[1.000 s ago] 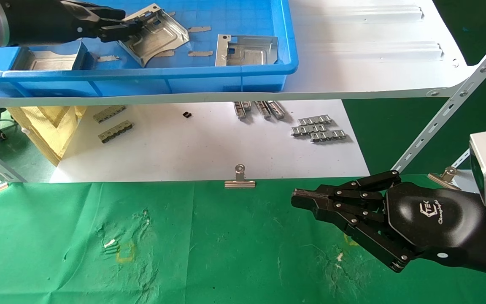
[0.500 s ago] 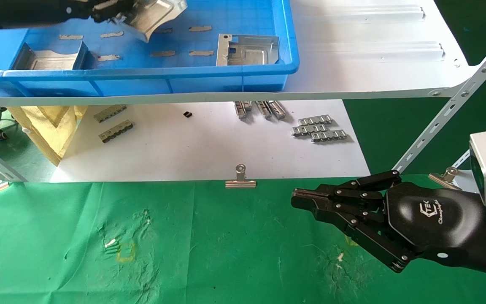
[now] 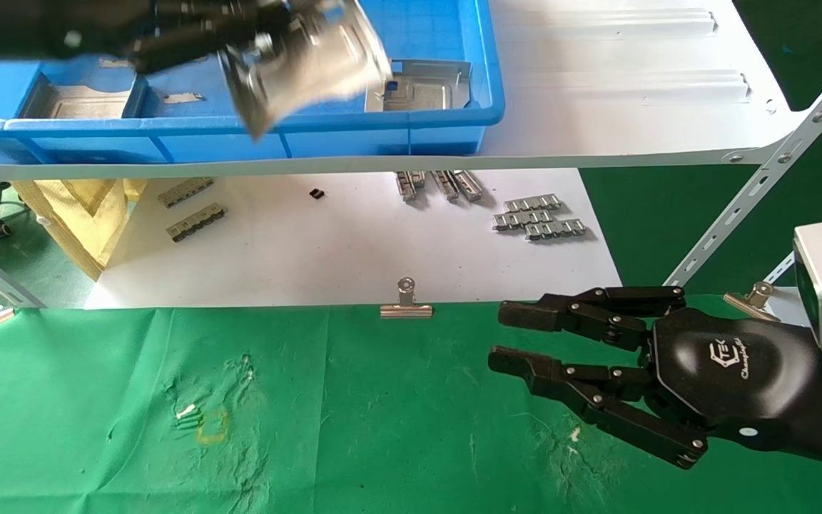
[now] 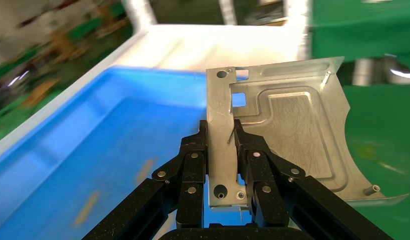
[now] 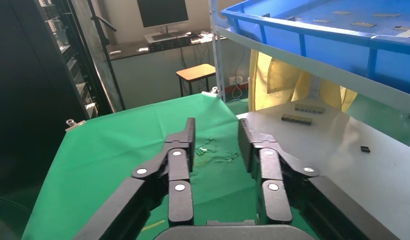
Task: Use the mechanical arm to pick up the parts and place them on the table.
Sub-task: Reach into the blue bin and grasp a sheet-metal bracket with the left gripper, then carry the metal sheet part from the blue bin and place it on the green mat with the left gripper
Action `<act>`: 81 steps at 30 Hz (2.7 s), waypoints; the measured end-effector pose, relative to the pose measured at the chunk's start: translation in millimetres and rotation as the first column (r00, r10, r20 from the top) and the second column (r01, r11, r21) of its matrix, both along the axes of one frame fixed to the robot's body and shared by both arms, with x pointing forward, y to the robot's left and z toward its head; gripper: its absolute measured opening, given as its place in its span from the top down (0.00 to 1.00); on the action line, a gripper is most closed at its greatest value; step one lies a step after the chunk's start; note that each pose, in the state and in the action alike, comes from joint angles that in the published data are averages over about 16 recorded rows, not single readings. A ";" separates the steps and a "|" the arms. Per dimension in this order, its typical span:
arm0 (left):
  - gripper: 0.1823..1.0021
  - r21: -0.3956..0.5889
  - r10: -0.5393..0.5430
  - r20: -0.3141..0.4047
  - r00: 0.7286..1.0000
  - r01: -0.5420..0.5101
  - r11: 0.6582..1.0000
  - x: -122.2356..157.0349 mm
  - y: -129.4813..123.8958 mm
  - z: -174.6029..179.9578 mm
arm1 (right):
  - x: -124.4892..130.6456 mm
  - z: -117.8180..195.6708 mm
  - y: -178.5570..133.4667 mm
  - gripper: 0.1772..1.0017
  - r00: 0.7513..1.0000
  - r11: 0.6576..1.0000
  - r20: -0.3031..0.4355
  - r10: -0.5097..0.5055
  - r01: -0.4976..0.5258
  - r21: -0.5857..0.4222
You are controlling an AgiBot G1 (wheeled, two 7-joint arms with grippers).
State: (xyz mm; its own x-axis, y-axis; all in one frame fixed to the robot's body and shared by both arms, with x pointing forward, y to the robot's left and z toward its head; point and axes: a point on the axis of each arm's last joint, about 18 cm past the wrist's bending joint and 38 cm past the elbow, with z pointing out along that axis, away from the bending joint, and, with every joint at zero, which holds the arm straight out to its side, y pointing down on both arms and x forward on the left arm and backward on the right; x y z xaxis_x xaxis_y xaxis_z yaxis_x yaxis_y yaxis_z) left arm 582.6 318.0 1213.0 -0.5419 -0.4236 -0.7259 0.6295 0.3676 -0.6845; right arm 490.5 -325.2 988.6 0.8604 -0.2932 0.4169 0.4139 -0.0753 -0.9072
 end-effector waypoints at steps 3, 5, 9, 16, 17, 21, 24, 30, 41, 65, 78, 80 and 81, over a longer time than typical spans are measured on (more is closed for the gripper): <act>0.89 0.062 -0.045 0.044 0.998 0.042 0.997 -10.5 3.2 -13.7 | 0.0 0.0 0.0 0.73 1.000 1.000 0.000 0.000 0.000 0.000; 0.89 0.102 -0.065 0.070 0.995 0.058 0.993 -16.3 6.7 -25.0 | 0.0 0.0 0.0 0.69 1.000 1.000 0.000 0.000 0.000 0.000; 0.89 0.201 -0.082 0.103 0.991 0.060 0.978 -23.8 15.0 -56.5 | 0.0 0.0 0.0 0.57 1.000 1.000 0.000 0.000 0.000 0.000; 0.89 0.413 -0.074 0.079 0.994 0.035 0.910 -23.3 35.4 -133.3 | 0.0 0.0 0.0 0.37 1.000 1.000 0.000 0.000 0.000 0.000; 0.89 0.441 -0.067 0.071 0.995 0.029 0.897 -21.6 39.7 -144.5 | 0.0 0.0 0.0 0.35 1.000 1.000 0.000 0.000 0.000 0.000; 0.89 0.538 -0.025 0.044 0.999 -0.003 0.843 -10.9 60.1 -182.8 | 0.0 0.0 0.0 0.23 1.000 1.000 0.000 0.000 0.000 0.000; 0.89 0.588 0.003 0.029 1.000 -0.020 0.809 -2.4 73.9 -204.9 | 0.0 0.0 0.0 0.18 1.000 1.000 0.000 0.000 0.000 0.000; 0.89 0.617 0.039 0.002 0.999 -0.031 0.786 11.0 89.0 -233.0 | 0.0 0.0 0.0 0.08 1.000 1.000 0.000 0.000 0.000 0.000; 0.88 0.591 0.070 -0.016 0.997 -0.047 0.805 26.9 93.7 -254.3 | 0.0 0.0 0.0 0.01 1.000 1.000 0.000 0.000 0.000 0.000; 0.47 0.015 0.057 -0.163 0.985 -0.055 0.998 19.5 92.1 -221.2 | 0.0 0.0 -0.1 0.00 1.000 1.000 0.000 0.000 0.000 0.000; 0.16 -0.023 0.025 -0.177 0.984 -0.030 0.999 16.7 86.7 -221.4 | 0.1 -0.1 -0.1 0.00 1.000 1.000 0.000 -0.001 0.001 0.000; 0.12 -0.026 0.014 -0.180 0.984 -0.019 0.999 15.7 83.8 -221.6 | 0.1 -0.1 -0.1 0.00 1.000 1.000 0.000 0.000 0.000 0.000; 0.10 -0.028 0.007 -0.181 0.983 -0.013 1.000 15.1 82.2 -221.6 | 0.1 -0.1 -0.1 0.00 1.000 1.000 0.000 0.000 0.000 0.000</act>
State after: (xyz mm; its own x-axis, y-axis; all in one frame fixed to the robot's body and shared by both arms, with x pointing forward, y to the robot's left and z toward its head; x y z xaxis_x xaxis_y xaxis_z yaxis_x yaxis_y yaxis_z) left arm 597.6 400.2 991.4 -0.6588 -0.4489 -0.6037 0.4906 0.3519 -0.7971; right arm 490.6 -325.3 988.6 0.8603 -0.2937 0.4166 0.4136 -0.0753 -0.9073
